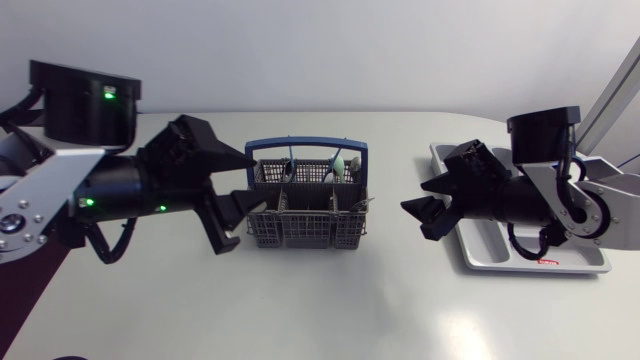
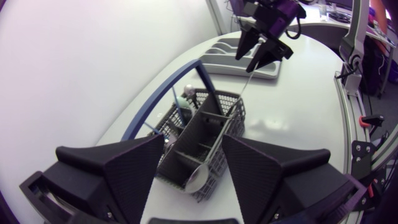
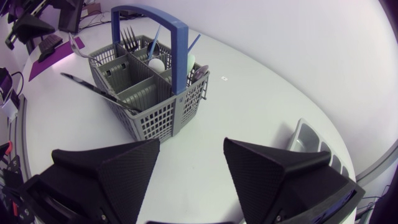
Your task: Unload the cutlery basket into the drawer organizer.
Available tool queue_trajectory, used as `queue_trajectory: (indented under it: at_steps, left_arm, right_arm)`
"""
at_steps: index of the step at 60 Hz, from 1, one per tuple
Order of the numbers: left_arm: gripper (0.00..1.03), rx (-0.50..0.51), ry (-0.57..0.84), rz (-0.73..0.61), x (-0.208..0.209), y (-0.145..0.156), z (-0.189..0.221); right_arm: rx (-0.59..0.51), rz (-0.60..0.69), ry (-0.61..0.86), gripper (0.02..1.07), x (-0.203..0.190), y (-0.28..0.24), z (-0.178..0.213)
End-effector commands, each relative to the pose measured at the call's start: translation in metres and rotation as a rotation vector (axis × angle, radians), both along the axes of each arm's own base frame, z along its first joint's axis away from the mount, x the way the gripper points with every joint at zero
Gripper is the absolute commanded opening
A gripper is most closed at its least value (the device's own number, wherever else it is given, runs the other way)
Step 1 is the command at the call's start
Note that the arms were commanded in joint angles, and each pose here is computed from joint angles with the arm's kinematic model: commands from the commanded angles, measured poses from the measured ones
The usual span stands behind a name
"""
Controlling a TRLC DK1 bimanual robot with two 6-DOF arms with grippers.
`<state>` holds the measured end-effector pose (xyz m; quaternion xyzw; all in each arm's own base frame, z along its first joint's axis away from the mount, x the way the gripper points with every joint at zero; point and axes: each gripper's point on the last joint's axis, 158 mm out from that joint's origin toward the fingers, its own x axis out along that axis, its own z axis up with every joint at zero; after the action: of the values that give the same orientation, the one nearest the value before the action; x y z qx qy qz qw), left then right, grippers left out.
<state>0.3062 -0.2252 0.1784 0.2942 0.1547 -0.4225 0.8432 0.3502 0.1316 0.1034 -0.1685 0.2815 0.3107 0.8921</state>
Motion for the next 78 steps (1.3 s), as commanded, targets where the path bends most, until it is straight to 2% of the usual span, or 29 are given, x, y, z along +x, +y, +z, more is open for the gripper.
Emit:
queue_trajectory:
  at_steps: [1, 9, 20, 23, 41, 54, 66, 78]
  left_arm:
    - [0.69, 0.057, 0.001, -0.069, -0.003, -0.024, -0.011]
    - [0.69, 0.114, 0.031, -0.136, 0.0, -0.054, -0.034]
    - [0.69, 0.144, 0.039, -0.191, 0.008, -0.082, -0.048]
    - [0.69, 0.15, 0.039, -0.201, 0.011, -0.088, -0.05]
    - [0.69, 0.181, 0.044, -0.271, 0.016, -0.128, -0.071]
    - [0.68, 0.183, 0.039, -0.289, 0.024, -0.145, -0.077]
    - [0.5, 0.183, 0.029, -0.29, 0.033, -0.151, -0.08]
    - [0.15, 0.171, 0.02, -0.278, 0.042, -0.151, -0.081]
  right_arm:
    - [-0.005, 0.008, 0.027, 0.79, -0.013, -0.006, -0.01]
    - [0.0, 0.017, 0.038, 0.79, -0.025, -0.008, -0.015]
    - [0.007, 0.038, 0.046, 0.8, -0.037, -0.004, -0.017]
    - [0.006, 0.038, 0.051, 0.83, -0.039, -0.005, -0.017]
    - [0.0, 0.052, 0.054, 0.84, -0.044, -0.004, -0.019]
    - [-0.001, 0.061, 0.057, 0.86, -0.046, -0.003, -0.021]
    - [0.001, 0.101, 0.04, 0.89, -0.049, 0.011, -0.015]
    - [0.0, 0.127, 0.04, 0.89, -0.049, 0.022, -0.014]
